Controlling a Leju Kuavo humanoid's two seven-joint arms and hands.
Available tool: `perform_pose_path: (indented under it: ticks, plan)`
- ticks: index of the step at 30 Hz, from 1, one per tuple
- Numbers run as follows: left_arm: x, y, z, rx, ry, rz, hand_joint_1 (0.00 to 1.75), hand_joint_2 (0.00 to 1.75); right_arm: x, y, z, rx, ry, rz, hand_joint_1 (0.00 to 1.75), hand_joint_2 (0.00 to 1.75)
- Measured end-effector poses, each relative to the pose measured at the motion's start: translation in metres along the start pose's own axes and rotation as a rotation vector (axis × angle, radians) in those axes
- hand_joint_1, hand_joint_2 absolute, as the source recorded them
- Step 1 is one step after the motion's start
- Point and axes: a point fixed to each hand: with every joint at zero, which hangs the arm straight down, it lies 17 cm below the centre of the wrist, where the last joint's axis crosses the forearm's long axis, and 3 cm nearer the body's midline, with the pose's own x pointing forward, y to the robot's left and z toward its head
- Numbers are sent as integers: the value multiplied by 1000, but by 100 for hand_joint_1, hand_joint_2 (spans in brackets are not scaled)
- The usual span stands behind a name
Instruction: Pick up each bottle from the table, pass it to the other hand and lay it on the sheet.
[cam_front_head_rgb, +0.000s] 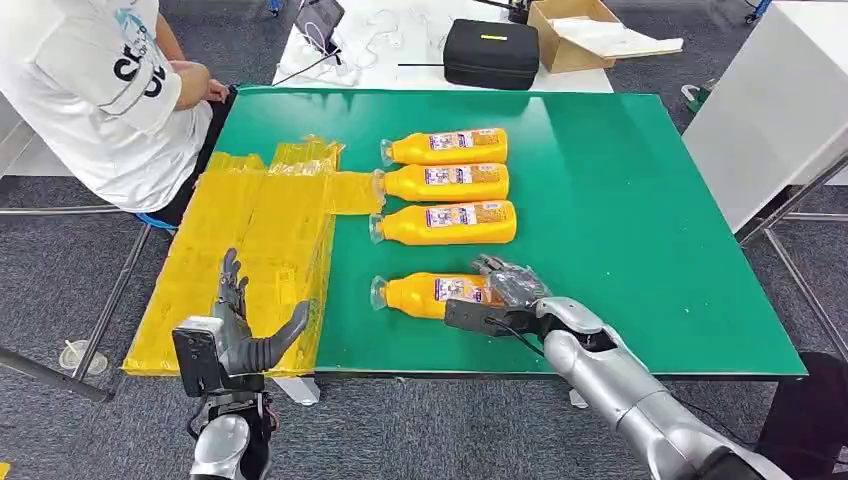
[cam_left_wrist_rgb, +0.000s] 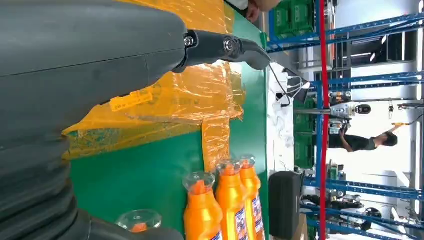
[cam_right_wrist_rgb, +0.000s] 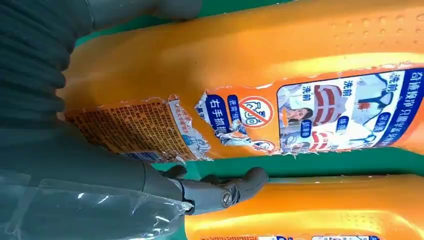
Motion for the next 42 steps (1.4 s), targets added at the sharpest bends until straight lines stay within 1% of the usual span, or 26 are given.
perform_pose_path:
  ticks: [6,9,17,19,23,24,25,27,29,31,33,35,38,40,42]
  plan:
    - [0,0,0,-2,3,2,0,175,3,-1,0,-10,-13,-36,175,175]
    - [-1,0,0,-2,4,3,0,175,6,-2,1,-15,-35,-80,175,175]
    - [-4,1,5,4,16,9,0,175,12,-18,13,-139,-57,-243,175,175]
    - [-5,1,7,6,21,8,0,175,17,-35,18,-202,-90,-293,175,175]
    - [-7,3,10,9,28,8,0,175,28,-70,28,-340,-144,-346,175,175]
    - [-7,3,11,10,28,8,0,175,34,-80,34,-396,-177,-358,175,175]
    - [-6,3,11,12,28,9,0,175,42,-91,41,-462,-215,-374,175,175]
    - [-3,7,12,28,18,19,0,175,64,-127,65,-672,-316,-396,175,175]
    - [1,8,10,42,11,53,0,175,84,-164,99,-894,-398,-403,175,175]
    - [6,4,7,30,8,95,0,175,93,-186,128,-1059,-427,-393,175,175]
    - [13,-4,4,4,5,149,0,175,96,-200,150,-1178,-431,-381,175,175]
    - [20,-13,0,-32,-3,197,0,175,93,-201,159,-1226,-424,-392,175,175]
    - [32,-25,-6,-85,-19,251,0,175,93,-194,161,-1242,-420,-423,175,175]
    - [39,-35,-8,-133,-29,284,0,175,98,-188,159,-1236,-430,-424,175,175]
    - [47,-49,-10,-200,-35,334,0,175,106,-176,149,-1212,-441,-422,175,175]
